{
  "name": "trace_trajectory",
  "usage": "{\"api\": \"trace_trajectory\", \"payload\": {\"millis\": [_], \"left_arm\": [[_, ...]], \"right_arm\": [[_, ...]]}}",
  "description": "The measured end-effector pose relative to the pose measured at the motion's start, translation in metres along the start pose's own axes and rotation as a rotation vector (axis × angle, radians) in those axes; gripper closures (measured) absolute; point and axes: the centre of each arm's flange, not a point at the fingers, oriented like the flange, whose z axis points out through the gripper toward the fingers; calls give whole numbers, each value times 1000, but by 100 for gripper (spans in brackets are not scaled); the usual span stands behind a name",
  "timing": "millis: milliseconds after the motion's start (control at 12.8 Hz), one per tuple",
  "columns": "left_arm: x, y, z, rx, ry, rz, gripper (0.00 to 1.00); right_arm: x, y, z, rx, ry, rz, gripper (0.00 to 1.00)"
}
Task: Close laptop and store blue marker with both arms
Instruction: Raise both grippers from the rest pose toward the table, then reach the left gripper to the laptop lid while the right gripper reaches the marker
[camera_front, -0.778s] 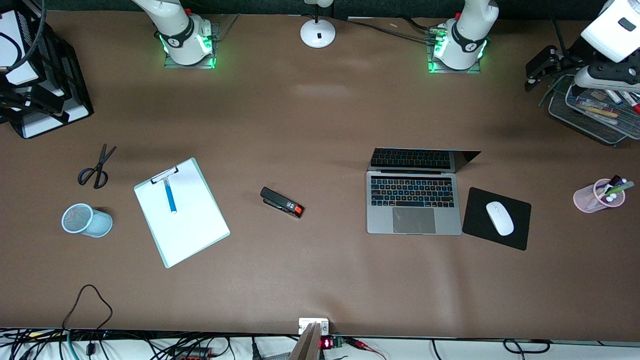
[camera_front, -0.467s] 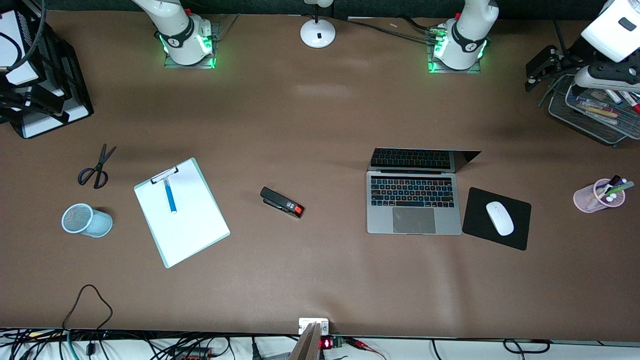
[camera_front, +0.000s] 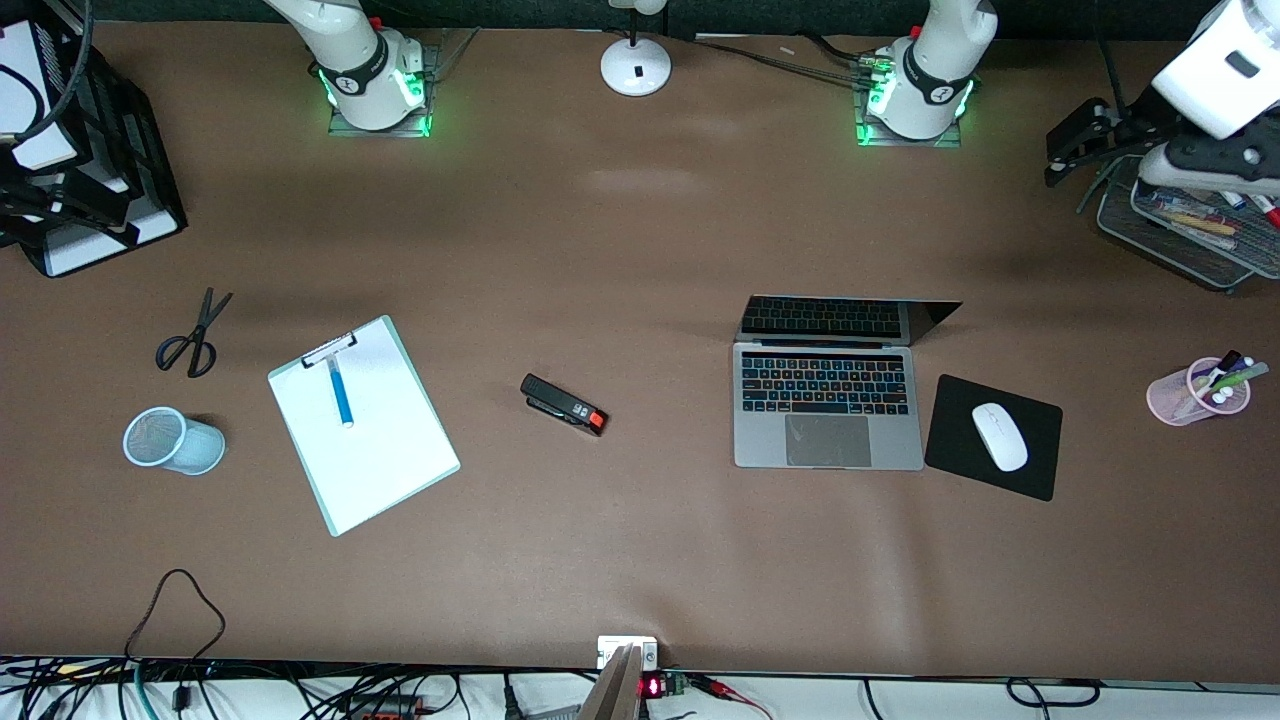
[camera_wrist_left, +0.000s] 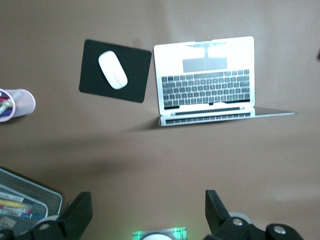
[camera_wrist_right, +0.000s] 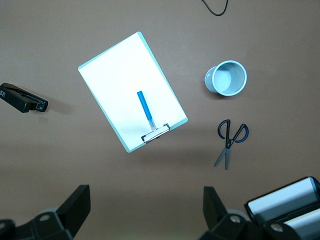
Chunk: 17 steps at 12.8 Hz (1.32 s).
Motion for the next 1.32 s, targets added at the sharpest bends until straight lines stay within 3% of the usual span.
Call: {"api": "trace_trajectory", "payload": {"millis": [467,778,1012,1323], "left_arm": [[22,21,45,0,-99,38,0],[35,49,77,9,-162,6,0],[45,77,107,23,-199,-38,0],[55,94,154,27,-199,-55,0]], "right_arm": [[13,-2,18,1,-6,-3,0],[29,-2,48,1,-46,-5,0],[46,-3,69,6,-29,-5,0],[63,-8,91,6,-3,-14,0]]}}
